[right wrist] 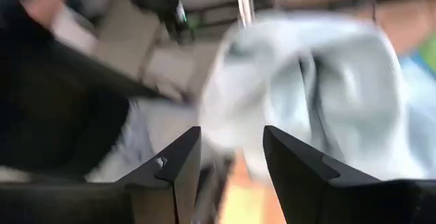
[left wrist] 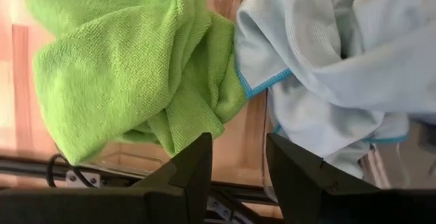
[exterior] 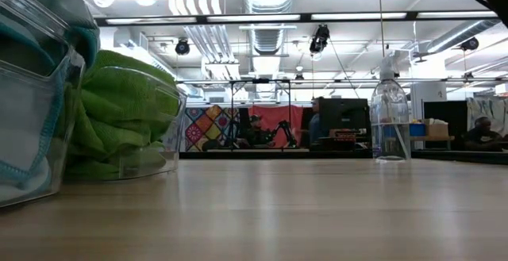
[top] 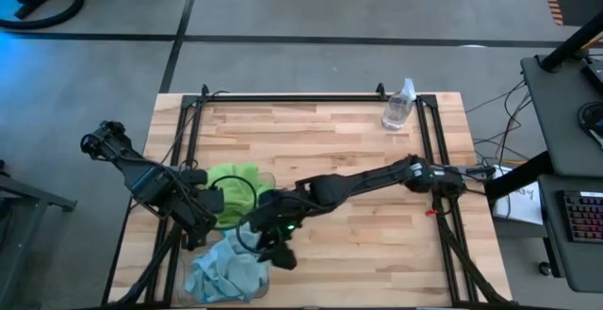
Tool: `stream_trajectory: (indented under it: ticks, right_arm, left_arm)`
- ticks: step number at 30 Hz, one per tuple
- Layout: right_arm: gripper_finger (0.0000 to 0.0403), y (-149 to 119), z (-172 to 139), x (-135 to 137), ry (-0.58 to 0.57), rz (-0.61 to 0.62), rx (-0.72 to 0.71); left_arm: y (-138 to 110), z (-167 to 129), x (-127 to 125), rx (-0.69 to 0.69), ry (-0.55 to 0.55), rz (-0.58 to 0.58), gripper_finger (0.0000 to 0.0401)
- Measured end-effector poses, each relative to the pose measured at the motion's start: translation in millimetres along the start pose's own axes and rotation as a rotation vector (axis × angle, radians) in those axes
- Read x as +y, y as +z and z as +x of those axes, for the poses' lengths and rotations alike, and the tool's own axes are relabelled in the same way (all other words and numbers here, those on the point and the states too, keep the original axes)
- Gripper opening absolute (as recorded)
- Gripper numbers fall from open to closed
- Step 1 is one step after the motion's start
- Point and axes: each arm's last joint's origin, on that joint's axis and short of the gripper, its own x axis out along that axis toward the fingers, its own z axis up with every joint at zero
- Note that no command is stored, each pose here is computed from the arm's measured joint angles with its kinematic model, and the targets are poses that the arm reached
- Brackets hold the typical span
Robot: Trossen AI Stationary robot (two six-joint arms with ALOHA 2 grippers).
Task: Sort microfiber towel by color & place in baskets
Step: Return to Home Position
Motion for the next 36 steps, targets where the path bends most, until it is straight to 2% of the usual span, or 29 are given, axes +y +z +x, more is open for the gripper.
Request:
stream_trajectory:
  ticks: [4,8,12,15,22,30,36]
  right_arm:
    - [0.0143,-13,-20,6,-0.068,-0.033,0.174]
    - [0.0131,-26,-35,9,-0.131,0.032,0.312]
    - [0.0122,-35,-46,11,-0.215,0.105,0.407]
    - [0.0117,-41,-50,13,-0.271,0.095,0.459]
    - [0.0107,-48,-48,23,-0.303,-0.060,0.507]
    - [0.0105,-50,-50,22,-0.303,-0.086,0.539]
    - [0.0104,-49,-51,20,-0.296,-0.117,0.545]
  left_arm:
    - [-2,0,-2,0.001,-0.001,0.120,0.0123]
    - [-4,0,-3,0.001,-0.002,0.222,0.0123]
    - [-4,0,-4,-0.003,0.002,0.255,0.0123]
    - [-6,-1,-5,-0.006,0.000,0.267,0.0123]
    - [-21,-11,-4,-0.079,0.009,0.306,0.0123]
    - [-45,-34,8,-0.257,0.007,0.231,0.0123]
    - [-61,-42,11,-0.332,-0.004,0.276,0.0123]
